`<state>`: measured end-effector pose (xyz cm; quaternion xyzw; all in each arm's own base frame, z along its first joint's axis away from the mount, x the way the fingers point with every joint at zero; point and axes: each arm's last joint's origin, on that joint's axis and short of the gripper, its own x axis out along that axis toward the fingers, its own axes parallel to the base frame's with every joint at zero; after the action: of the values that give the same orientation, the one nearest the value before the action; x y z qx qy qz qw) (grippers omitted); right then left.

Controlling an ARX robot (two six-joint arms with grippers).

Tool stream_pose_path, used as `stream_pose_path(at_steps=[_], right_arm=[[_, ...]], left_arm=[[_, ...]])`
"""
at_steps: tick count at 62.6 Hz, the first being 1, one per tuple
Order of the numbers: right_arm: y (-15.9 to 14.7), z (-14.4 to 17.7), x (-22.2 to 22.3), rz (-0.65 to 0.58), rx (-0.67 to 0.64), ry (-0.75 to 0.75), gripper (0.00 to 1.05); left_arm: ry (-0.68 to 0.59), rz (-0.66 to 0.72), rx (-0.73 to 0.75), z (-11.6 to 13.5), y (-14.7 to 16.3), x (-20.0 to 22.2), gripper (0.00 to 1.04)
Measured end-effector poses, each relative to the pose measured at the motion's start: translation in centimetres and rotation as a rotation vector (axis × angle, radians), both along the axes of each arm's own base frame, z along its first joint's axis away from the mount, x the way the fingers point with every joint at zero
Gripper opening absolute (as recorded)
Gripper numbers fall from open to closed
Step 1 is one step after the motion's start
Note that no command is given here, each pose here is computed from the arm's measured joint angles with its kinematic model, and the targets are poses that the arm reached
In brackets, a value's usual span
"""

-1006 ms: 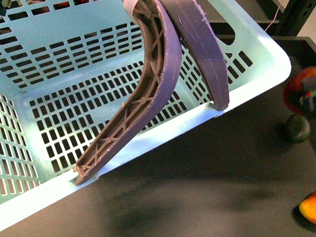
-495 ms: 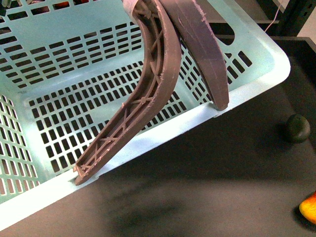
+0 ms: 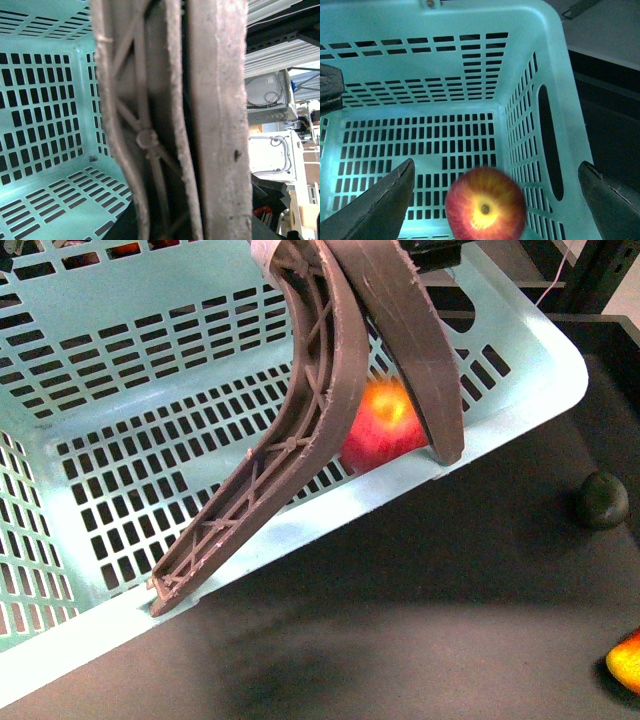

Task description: Pick apple with right arm and hold basket with left

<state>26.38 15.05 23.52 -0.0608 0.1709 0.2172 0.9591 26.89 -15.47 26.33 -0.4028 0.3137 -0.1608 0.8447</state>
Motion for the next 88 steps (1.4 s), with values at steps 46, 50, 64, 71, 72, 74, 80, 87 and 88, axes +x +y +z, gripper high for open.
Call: stream_pose_path(at_steps=[46, 50, 64, 71, 72, 74, 80, 87, 88], right_arm=[[-11.9, -2.5, -7.3, -0.432, 0.112, -0.334, 0.21], [-12.3, -3.0, -7.9, -0.433, 0.113, -0.335, 0.10], [-13.4, -4.3, -9.9, -0.435, 0.118, -0.338, 0.02], [-13.8, -4.8, -10.7, -0.436, 0.117, -0.338, 0.02], [-13.8, -4.9, -10.8, -0.437, 0.117, -0.337, 0.02], [-14.0, -5.1, -11.0, -0.432, 0.118, -0.336, 0.02], [-14.8, -5.4, -11.6, -0.427, 0.120, -0.336, 0.02], [-15.0, -5.6, -12.2, -0.439, 0.118, -0.339, 0.02], [-15.0, -5.7, -12.2, -0.438, 0.118, -0.339, 0.02]], left_arm=[[0.002, 0.002, 0.011, -0.2, 0.0, 0.1, 0.15], [0.001, 0.003, 0.012, -0.2, 0.0, 0.1, 0.15], [0.001, 0.001, 0.012, -0.2, 0.0, 0.1, 0.15], [0.001, 0.001, 0.012, -0.2, 0.0, 0.1, 0.15], [0.001, 0.000, 0.011, -0.2, 0.0, 0.1, 0.15], [0.002, -0.001, 0.011, -0.2, 0.0, 0.1, 0.15], [0.001, -0.002, 0.011, -0.2, -0.1, 0.1, 0.15], [0.001, 0.001, 0.012, -0.2, 0.0, 0.1, 0.15], [0.001, 0.002, 0.012, -0.2, 0.0, 0.1, 0.15]])
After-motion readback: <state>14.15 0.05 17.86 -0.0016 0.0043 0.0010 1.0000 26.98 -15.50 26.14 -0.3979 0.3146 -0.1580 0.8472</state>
